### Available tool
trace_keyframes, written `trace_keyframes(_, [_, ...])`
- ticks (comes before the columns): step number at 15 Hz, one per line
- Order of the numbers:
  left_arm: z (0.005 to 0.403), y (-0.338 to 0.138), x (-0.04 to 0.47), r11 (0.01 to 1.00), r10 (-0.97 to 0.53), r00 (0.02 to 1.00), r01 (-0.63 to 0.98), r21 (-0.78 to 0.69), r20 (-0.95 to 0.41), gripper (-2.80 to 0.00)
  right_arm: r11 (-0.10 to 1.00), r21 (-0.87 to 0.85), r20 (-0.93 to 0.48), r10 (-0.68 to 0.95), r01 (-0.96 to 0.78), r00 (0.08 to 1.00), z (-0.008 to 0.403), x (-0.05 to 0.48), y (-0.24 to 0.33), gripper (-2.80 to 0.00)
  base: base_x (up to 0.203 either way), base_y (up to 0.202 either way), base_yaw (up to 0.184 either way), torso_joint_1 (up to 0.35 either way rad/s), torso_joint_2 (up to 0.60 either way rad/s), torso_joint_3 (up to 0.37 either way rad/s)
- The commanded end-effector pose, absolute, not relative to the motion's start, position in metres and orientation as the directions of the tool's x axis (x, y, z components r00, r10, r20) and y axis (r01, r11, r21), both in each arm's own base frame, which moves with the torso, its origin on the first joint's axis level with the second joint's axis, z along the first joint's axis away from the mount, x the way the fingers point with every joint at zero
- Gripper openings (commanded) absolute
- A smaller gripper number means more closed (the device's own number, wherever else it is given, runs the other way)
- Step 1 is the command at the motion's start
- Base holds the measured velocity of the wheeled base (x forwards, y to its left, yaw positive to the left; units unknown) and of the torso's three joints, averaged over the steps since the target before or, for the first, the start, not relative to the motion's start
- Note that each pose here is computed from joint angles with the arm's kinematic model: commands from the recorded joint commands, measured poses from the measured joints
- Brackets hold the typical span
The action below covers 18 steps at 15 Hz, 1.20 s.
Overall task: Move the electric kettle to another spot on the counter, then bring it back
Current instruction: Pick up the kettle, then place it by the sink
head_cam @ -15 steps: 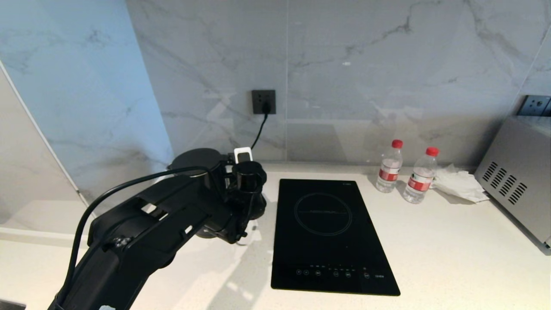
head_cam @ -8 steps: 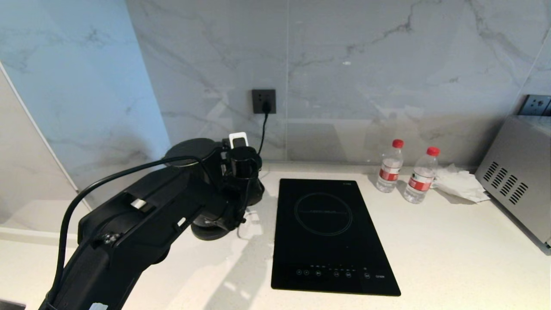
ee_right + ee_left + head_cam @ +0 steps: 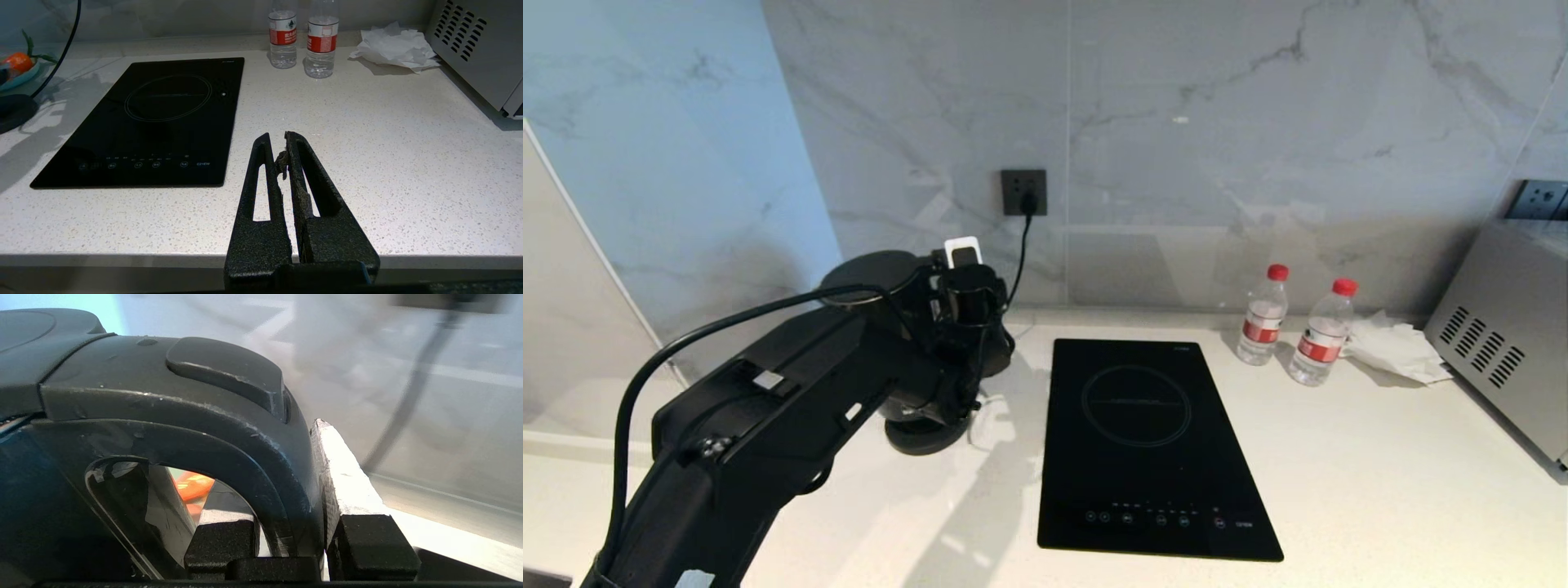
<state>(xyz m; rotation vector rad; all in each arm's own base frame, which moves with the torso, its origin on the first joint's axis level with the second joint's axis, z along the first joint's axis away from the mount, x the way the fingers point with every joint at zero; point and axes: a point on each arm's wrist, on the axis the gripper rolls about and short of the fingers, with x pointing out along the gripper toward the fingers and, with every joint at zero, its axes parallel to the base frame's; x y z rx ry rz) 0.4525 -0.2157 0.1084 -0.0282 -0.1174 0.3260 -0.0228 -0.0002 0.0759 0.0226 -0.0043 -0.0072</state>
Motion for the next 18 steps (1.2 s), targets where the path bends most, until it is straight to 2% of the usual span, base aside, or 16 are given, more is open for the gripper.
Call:
trace_keyframes(1, [0.117,-0.208,0.444,0.947,0.32,0.941,-0.318,-0.044,0.106,-2.8,1.0,0.023,0.005,-0.008,0.008,1.0,0.076,-0.023,0.0,-2.8,0.0,0.0,0.0,0.0,0.0,0.0])
trace_keyframes(5, [0.11,-0.185,0.418,0.965,0.262,0.962,-0.262,-0.011,0.082,-2.8,1.0,0.023,0.005,-0.008,0.008,1.0,0.076,-0.023,0.0,-2.8,0.0,0.0,0.0,0.0,0.0,0.0])
trace_keyframes(12, [0.113,-0.12,0.412,0.946,0.324,0.939,-0.323,-0.03,0.117,-2.8,1.0,0.023,0.005,-0.008,0.008,1.0,0.076,-0.023,0.0,-2.8,0.0,0.0,0.0,0.0,0.0,0.0])
trace_keyframes(18, [0.083,-0.081,0.386,0.938,0.344,0.935,-0.345,0.002,0.082,-2.8,1.0,0.023,0.005,-0.008,0.008,1.0,0.076,-0.023,0.0,-2.8,0.0,0.0,0.0,0.0,0.0,0.0])
